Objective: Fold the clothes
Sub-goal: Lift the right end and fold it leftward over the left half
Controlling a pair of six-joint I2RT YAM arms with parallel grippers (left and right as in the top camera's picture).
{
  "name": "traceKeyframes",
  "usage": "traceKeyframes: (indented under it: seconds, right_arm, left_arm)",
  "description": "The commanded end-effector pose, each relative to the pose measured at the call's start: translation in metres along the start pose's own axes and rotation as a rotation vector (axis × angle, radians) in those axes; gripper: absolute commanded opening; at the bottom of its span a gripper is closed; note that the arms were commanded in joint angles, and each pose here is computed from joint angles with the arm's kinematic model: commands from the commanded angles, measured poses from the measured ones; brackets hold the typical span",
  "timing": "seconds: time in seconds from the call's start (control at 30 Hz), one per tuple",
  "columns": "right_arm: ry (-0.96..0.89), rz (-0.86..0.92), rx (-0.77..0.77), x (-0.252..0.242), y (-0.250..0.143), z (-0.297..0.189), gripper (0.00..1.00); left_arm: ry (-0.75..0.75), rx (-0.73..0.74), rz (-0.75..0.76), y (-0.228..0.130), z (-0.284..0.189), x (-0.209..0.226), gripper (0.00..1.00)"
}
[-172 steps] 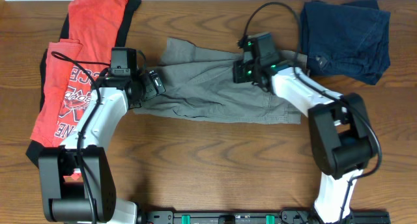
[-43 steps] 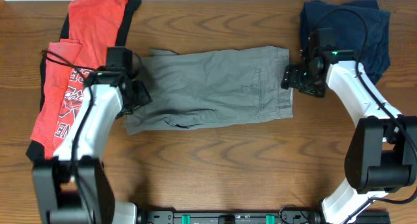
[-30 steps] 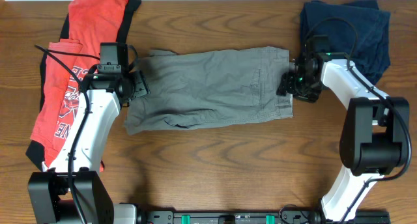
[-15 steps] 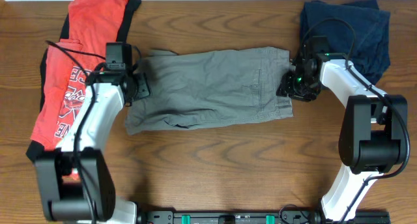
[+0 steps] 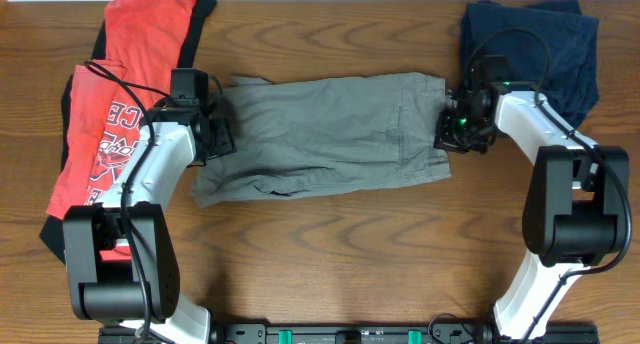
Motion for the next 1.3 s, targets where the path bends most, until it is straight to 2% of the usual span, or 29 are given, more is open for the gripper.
traceKeyframes:
  seconds: [0.0,0.23,0.47,0.57,0.67,0.8,0.9,1.0,1.27]
  right_arm:
    - [0.006,0.020,0.004,-0.021,0.007,-0.007,0.01]
    - [0.004,-0.034,-0.010,-0.035,0.020,-0.068,0.01]
    - [0.040,-0.126,-0.014,-0.007,0.028,-0.110,0.01]
    - [0.061,-0.175,-0.031,0.013,0.031,-0.129,0.01]
    - [0.070,-0.240,-0.057,0.041,0.032,-0.146,0.01]
    - [0.091,-0.341,-0.103,0.084,0.029,-0.161,0.01]
    - [0.114,-0.409,-0.138,0.117,0.023,-0.169,0.01]
    - [0.127,-0.470,-0.161,0.142,0.017,-0.170,0.01]
    - [0.170,-0.476,-0.191,0.166,0.014,-0.167,0.01]
  left_arm:
    - [0.021,0.000,0.000,-0.001,0.002,0.004,0.70]
    - [-0.057,0.009,-0.001,-0.001,0.002,-0.003,0.70]
    - [-0.220,0.019,0.001,0.000,0.000,-0.016,0.66]
    - [-0.297,0.033,0.002,0.000,-0.001,-0.023,0.54]
    - [-0.321,0.042,0.008,-0.002,-0.002,-0.026,0.33]
    - [-0.320,0.050,0.007,-0.004,-0.001,-0.026,0.13]
    - [-0.317,0.063,0.006,-0.008,0.001,-0.025,0.07]
    - [-0.335,0.080,0.005,-0.013,0.004,-0.026,0.06]
    - [-0.475,0.086,0.010,-0.022,0.012,-0.035,0.06]
Point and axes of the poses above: each gripper's point midway between its finger pads, its own z axis out along the fingers, its own x axis along the line the jaws close on, y = z × x, the point moved 9 cm from there along -z, back along the fingers, and after that the axes turned 2 degrees about z, right-handed, at the moved point
